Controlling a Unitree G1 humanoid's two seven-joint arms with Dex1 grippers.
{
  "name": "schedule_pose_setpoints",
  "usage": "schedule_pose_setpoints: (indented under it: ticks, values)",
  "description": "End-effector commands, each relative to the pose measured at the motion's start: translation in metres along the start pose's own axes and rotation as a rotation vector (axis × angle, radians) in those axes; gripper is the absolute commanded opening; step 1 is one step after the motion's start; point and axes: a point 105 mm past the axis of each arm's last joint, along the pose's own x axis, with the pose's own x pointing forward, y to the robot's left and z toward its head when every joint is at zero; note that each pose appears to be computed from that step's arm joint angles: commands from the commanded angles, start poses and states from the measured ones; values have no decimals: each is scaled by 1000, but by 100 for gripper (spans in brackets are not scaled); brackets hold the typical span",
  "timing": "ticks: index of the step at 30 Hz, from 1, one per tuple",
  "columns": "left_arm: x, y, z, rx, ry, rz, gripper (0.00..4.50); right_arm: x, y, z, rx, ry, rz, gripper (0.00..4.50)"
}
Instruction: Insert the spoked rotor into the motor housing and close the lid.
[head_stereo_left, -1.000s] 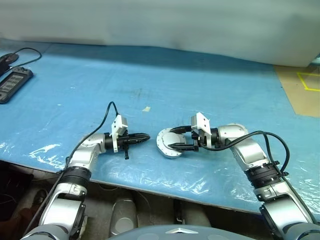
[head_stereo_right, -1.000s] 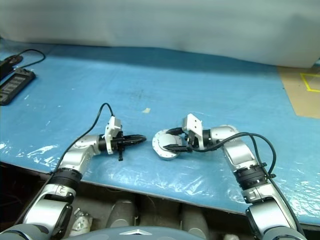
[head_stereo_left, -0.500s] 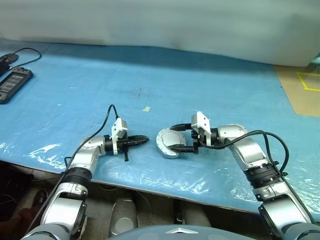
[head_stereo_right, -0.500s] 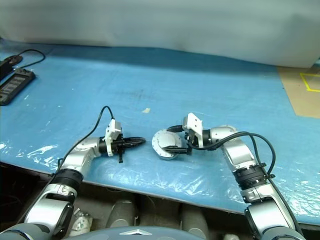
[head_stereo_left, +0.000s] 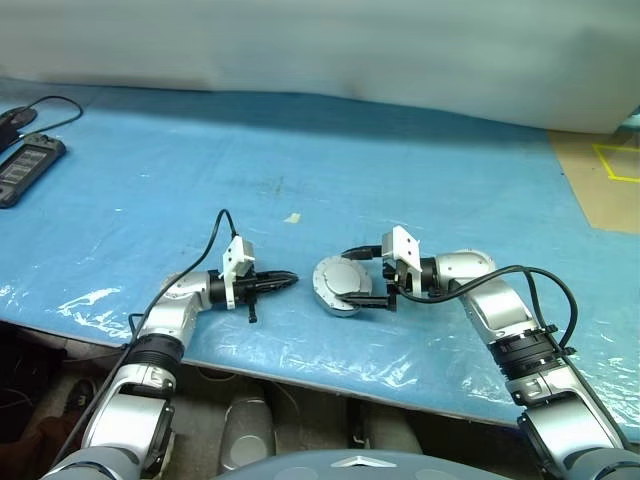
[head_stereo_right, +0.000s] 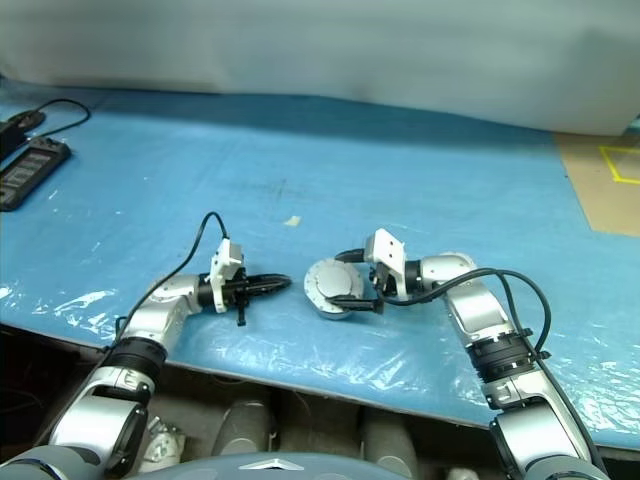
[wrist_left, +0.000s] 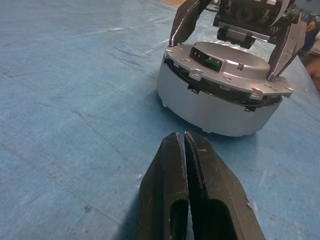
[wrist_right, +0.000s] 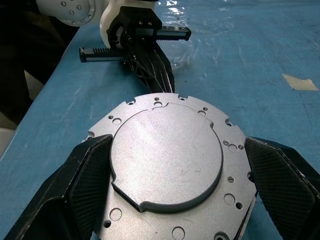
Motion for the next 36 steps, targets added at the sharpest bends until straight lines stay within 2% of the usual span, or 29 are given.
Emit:
schedule_pose_setpoints:
  ticks: [1,15,28,36]
  values:
    - [1,-1,4,9,0,0,11,-1,0,5,-35,-9,1,446]
    - [1,1,6,4,7,7,11,1,-2,13,-120,-73,-27,446]
    - [0,1,4,5,12,13,11,-3,4,3,-90,-30,19,446]
    - [1,1,6,8,8,11,11,-3,1,-15,-63,42,-3,446]
